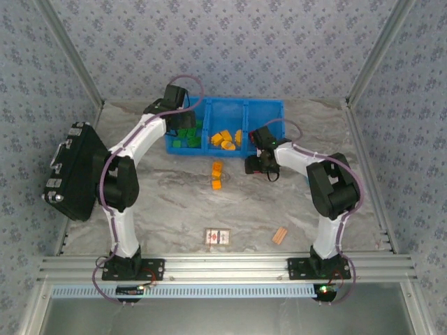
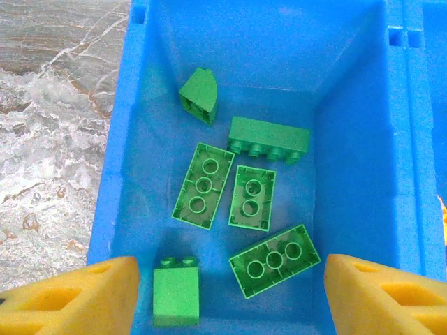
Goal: Sort the legos into containers by color
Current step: Pick up the lego from the center of the table.
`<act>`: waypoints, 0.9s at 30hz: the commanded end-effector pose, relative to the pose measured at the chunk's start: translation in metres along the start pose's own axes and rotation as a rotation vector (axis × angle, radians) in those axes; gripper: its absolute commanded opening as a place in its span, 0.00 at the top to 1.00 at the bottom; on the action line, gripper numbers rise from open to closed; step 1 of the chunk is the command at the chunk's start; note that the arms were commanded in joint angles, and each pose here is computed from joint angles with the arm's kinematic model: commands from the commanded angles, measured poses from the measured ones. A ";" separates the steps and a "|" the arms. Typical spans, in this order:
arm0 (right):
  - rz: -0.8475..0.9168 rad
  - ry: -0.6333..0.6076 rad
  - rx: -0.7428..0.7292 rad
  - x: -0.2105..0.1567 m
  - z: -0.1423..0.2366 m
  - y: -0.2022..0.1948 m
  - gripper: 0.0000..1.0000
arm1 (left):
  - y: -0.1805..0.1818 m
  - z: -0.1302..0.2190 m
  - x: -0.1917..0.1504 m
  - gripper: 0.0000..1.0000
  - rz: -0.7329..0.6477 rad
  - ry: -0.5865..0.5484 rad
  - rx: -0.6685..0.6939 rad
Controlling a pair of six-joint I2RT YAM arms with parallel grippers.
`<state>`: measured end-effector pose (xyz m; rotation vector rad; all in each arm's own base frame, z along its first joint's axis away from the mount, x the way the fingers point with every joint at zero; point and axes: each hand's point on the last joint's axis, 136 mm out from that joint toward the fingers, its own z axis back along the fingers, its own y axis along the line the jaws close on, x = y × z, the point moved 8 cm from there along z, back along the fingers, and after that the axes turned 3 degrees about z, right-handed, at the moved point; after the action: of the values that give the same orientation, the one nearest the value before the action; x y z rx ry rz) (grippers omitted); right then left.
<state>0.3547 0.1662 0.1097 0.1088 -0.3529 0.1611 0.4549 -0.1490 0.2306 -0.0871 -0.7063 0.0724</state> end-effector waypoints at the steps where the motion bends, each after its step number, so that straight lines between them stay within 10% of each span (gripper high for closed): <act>1: 0.008 0.006 -0.044 0.005 -0.003 0.002 0.30 | -0.001 0.018 0.004 0.30 -0.012 -0.021 -0.023; 27: 0.076 -0.097 0.068 0.007 0.086 0.017 0.46 | 0.005 0.037 -0.002 0.28 0.004 -0.044 -0.042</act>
<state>0.3316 0.1766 0.1686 0.1422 -0.4212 0.2292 0.4373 -0.1427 0.2365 -0.0884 -0.7073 0.0655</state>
